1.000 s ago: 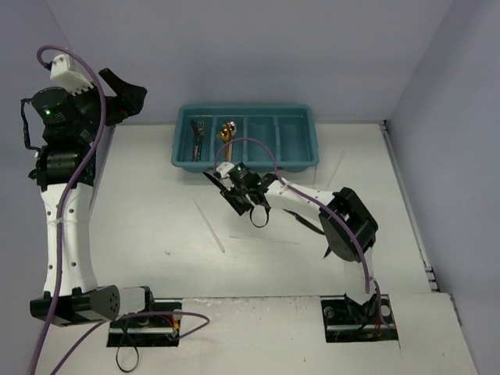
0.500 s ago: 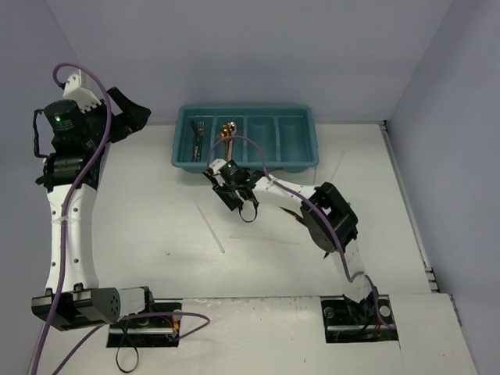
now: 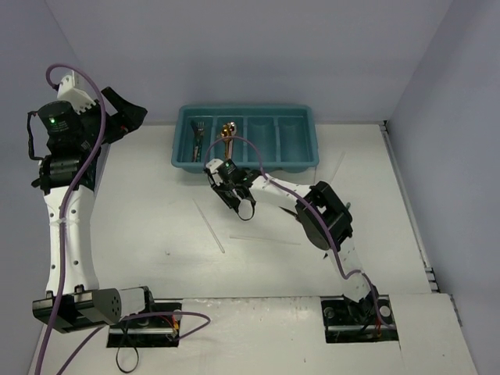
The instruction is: Sort the eating utensils into containers
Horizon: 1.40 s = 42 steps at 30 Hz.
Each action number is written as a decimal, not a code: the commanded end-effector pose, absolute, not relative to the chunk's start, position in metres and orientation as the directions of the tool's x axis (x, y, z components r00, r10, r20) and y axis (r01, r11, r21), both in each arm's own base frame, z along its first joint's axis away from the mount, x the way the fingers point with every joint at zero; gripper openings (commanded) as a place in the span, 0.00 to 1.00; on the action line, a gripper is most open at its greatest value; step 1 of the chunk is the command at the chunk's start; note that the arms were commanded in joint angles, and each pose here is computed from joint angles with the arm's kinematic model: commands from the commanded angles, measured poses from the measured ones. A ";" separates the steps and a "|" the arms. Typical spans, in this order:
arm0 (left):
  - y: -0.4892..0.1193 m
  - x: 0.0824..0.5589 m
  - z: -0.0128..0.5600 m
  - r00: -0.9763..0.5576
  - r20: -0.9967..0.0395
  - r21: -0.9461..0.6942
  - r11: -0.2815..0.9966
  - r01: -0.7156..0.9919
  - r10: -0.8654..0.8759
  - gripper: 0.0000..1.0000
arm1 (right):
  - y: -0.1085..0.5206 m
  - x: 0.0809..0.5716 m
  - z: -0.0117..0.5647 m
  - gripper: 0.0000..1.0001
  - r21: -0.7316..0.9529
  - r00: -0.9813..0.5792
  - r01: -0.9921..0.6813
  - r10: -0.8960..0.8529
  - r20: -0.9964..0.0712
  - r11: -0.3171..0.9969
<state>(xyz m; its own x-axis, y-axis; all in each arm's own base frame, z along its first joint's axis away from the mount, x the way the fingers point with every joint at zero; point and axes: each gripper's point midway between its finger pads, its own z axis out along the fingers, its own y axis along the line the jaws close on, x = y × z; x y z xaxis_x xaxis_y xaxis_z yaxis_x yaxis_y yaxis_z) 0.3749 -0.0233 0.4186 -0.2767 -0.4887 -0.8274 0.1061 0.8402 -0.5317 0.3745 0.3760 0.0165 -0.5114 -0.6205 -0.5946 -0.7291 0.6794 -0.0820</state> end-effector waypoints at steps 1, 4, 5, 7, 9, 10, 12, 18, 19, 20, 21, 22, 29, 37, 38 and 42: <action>-0.024 0.367 0.460 -0.188 -0.847 -0.526 0.832 0.173 -0.497 0.87 | 0.381 0.370 0.017 0.24 -0.027 -0.509 -0.758 -0.618 -0.599 0.651; -0.023 0.367 0.459 -0.196 -0.847 -0.525 0.836 0.163 -0.494 0.87 | 0.376 0.354 0.012 0.15 0.025 -0.522 -0.782 -0.632 -0.573 0.623; -0.022 0.366 0.459 -0.199 -0.848 -0.523 0.838 0.158 -0.492 0.87 | 0.373 0.347 0.009 0.12 0.037 -0.524 -0.790 -0.642 -0.560 0.612; -0.019 0.365 0.460 -0.199 -0.849 -0.520 0.841 0.151 -0.489 0.87 | 0.366 0.337 0.014 0.07 0.045 -0.525 -0.796 -0.651 -0.548 0.603; -0.018 0.362 0.462 -0.194 -0.852 -0.515 0.844 0.150 -0.485 0.87 | 0.353 0.322 0.013 0.04 0.051 -0.538 -0.795 -0.663 -0.520 0.605; -0.017 0.361 0.463 -0.192 -0.853 -0.514 0.845 0.148 -0.485 0.87 | 0.349 0.316 0.016 0.04 0.056 -0.547 -0.789 -0.658 -0.517 0.612; -0.017 0.359 0.464 -0.188 -0.853 -0.514 0.845 0.146 -0.486 0.87 | 0.341 0.303 0.014 0.03 0.070 -0.566 -0.782 -0.659 -0.494 0.619; -0.018 0.359 0.461 -0.203 -0.847 -0.523 0.840 0.146 -0.492 0.87 | 0.307 0.269 -0.005 0.15 0.043 -0.596 -0.780 -0.721 -0.355 0.624; -0.018 0.359 0.461 -0.204 -0.847 -0.522 0.840 0.146 -0.491 0.87 | 0.304 0.268 -0.007 0.19 0.035 -0.596 -0.782 -0.730 -0.336 0.622; -0.018 0.359 0.462 -0.205 -0.847 -0.522 0.841 0.146 -0.490 0.87 | 0.301 0.267 -0.008 0.22 0.026 -0.595 -0.784 -0.739 -0.317 0.620; -0.017 0.359 0.462 -0.203 -0.848 -0.520 0.842 0.147 -0.489 0.87 | 0.297 0.268 -0.010 0.25 0.010 -0.593 -0.785 -0.747 -0.300 0.619; -0.017 0.359 0.463 -0.203 -0.849 -0.519 0.842 0.147 -0.488 0.87 | 0.293 0.269 -0.012 0.26 -0.006 -0.591 -0.786 -0.755 -0.284 0.618; -0.016 0.358 0.459 -0.212 -0.847 -0.520 0.842 0.142 -0.487 0.87 | 0.288 0.280 -0.027 0.36 -0.068 -0.566 -0.805 -0.798 -0.207 0.589; -0.012 0.357 0.452 -0.223 -0.846 -0.519 0.844 0.136 -0.484 0.87 | 0.311 0.288 -0.033 0.35 -0.039 -0.485 -0.867 -0.859 -0.165 0.497; -0.011 0.357 0.451 -0.225 -0.845 -0.520 0.843 0.135 -0.485 0.87 | 0.314 0.289 -0.032 0.35 -0.035 -0.474 -0.874 -0.865 -0.165 0.485; -0.007 0.357 0.447 -0.229 -0.842 -0.524 0.842 0.125 -0.489 0.87 | 0.318 0.286 -0.040 0.34 -0.017 -0.446 -0.892 -0.885 -0.136 0.452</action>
<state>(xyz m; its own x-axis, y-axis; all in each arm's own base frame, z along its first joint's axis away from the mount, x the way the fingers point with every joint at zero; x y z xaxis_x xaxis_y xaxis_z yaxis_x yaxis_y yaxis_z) 0.3639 -0.0085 0.4228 -0.2973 -0.5204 -0.8005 0.0659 0.8252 -0.5609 0.3124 0.3455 0.0091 -0.4755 -0.8131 -0.3357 -0.8557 0.5161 -0.0378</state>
